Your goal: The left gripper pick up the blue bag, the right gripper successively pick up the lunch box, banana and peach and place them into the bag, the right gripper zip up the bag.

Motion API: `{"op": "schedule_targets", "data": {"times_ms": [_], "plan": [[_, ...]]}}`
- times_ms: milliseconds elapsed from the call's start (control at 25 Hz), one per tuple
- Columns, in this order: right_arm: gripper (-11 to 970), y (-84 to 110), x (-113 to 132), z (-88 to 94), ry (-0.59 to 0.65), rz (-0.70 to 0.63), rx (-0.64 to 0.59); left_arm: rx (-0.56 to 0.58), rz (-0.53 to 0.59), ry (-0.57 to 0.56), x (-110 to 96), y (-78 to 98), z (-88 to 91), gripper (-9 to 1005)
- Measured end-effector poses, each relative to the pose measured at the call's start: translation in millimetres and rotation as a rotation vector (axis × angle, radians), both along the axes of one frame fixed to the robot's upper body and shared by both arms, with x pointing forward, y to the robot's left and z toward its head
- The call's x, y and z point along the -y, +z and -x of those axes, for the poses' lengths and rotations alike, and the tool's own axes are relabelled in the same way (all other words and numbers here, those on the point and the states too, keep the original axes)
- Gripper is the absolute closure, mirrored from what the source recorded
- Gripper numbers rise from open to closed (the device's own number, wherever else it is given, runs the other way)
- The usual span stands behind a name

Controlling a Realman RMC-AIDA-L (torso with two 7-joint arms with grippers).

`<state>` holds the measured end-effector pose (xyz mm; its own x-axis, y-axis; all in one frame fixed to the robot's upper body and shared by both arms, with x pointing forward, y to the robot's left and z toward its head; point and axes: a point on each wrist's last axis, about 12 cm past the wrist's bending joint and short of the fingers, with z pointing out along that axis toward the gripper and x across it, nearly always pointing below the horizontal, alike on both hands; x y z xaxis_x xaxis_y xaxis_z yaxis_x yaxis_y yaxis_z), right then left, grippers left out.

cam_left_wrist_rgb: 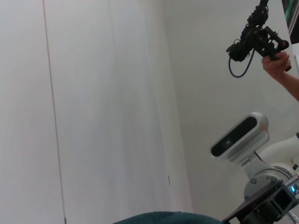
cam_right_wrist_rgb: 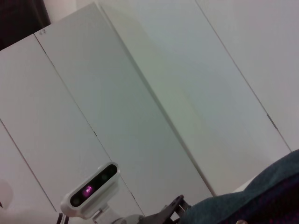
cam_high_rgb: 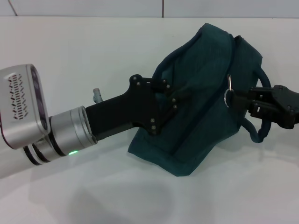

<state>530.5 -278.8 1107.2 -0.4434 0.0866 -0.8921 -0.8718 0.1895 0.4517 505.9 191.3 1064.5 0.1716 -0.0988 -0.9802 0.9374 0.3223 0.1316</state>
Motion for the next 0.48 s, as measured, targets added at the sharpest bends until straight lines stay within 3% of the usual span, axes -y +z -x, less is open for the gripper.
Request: {"op": "schedule_targets", "data": {"times_ms": [320, 480], "plan": [[636, -2.3, 3.2, -7.0, -0.067, 0.007, -0.063, 0.003, 0.002, -0.002, 0.2, 0.5, 0.0, 899], [642, -2.0, -4.2, -8.7, -0.031, 0.017, -0.089, 0.006, 0.002, -0.003, 0.4, 0.9, -0.2, 899]]}}
